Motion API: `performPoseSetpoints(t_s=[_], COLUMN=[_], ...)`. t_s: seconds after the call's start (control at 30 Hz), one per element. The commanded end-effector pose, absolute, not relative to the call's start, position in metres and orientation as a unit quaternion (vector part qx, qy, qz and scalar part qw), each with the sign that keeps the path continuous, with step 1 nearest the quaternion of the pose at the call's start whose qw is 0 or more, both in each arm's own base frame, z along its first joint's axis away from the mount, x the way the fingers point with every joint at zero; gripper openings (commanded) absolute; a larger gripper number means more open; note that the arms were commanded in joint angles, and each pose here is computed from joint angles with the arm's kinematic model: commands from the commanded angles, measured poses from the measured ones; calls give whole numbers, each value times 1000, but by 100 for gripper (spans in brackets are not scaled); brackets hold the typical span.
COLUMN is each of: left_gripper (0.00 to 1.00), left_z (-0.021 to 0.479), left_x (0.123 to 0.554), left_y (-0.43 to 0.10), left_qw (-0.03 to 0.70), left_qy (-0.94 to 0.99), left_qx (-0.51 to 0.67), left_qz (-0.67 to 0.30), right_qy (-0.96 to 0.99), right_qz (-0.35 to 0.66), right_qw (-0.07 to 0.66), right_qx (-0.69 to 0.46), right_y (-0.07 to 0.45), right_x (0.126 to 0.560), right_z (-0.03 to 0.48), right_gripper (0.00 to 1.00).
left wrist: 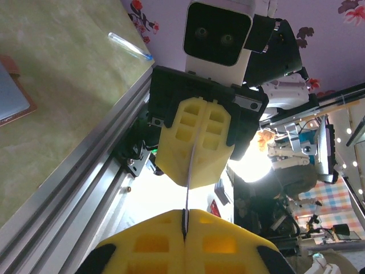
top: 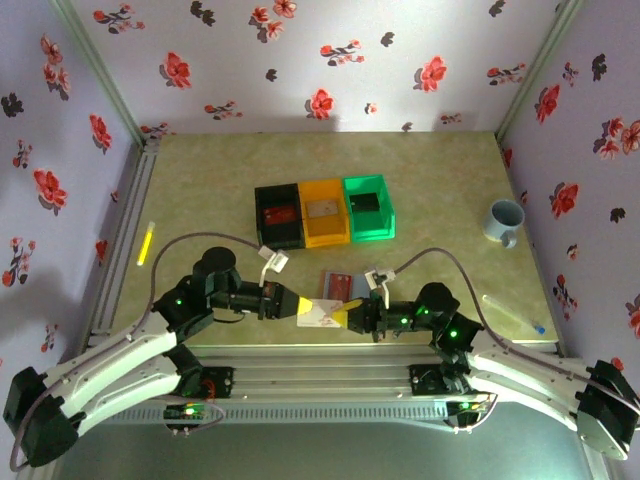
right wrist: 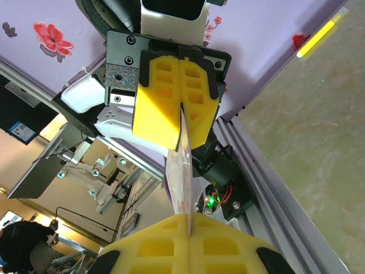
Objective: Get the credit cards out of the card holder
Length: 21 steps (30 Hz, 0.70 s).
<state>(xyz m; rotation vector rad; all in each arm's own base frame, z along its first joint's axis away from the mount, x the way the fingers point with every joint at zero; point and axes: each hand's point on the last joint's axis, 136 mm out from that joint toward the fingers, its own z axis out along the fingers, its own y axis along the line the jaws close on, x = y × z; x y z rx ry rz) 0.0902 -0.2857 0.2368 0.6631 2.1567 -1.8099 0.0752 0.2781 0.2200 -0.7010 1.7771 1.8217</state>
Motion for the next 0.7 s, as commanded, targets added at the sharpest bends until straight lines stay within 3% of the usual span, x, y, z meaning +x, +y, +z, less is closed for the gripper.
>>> performPoseSetpoints(t_s=[0.0,0.23,0.67], left_gripper=[0,0,0], left_z=[244,245,241], left_x=[85,95,134], left_y=[-285,-280,-264], left_qw=[130,169,246], left_qy=[723,735,770], left_qx=[244,230,165], left_qz=[-634,-615,-565], right_qy=[637,647,696], right_qz=[672,657,581], right_qw=[274,297,369], right_qx=[-260,-248,-204], right_y=[278,273,243], right_x=[79,85,109], right_z=[240,240,227], right_gripper=[2,34,61])
